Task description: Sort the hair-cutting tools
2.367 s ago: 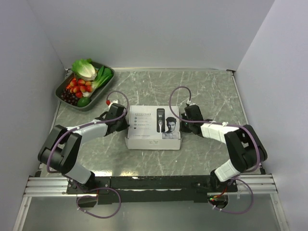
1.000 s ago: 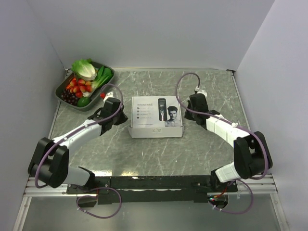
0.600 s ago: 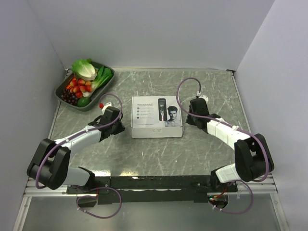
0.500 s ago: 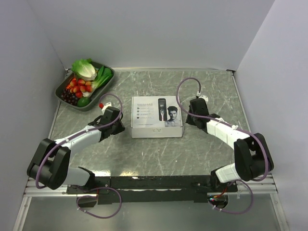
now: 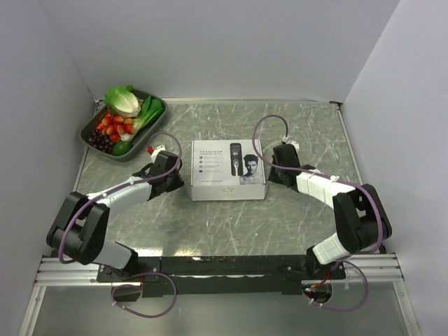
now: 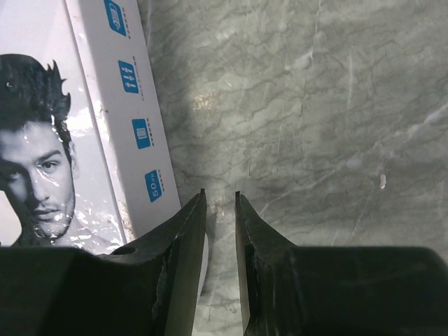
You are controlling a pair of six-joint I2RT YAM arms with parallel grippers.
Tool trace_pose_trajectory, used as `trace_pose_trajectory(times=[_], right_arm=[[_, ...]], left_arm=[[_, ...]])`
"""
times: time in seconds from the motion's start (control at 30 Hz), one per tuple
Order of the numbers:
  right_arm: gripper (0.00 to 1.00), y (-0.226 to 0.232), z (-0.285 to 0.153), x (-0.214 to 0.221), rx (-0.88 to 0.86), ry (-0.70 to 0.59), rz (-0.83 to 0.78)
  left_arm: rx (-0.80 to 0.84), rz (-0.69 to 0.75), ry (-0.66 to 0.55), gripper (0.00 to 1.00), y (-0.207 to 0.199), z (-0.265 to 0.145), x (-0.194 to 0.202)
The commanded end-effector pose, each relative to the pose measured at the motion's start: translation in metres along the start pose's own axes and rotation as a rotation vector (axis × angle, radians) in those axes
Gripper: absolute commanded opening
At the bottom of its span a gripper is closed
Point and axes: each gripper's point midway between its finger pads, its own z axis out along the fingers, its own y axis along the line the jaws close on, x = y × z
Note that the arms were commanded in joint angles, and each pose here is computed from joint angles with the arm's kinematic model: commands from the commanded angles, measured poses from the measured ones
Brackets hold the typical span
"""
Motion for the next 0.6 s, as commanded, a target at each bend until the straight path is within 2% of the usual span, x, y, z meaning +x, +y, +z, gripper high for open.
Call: trace_pose_trajectory(times=[0.0,0.57], right_arm=[[0.31,0.01,0.0,-0.014,-0.031,-0.048,0.007],[0.29,0.012,0.005,0.004,-0.052,0.004,-0.01]], left_arm=[[0.042,-0.007,-0.062,0.32,-0.021,0.0,-0.024],[0.105,-0.014,-0.006,0.31,-0.032,0.011,-0.01]])
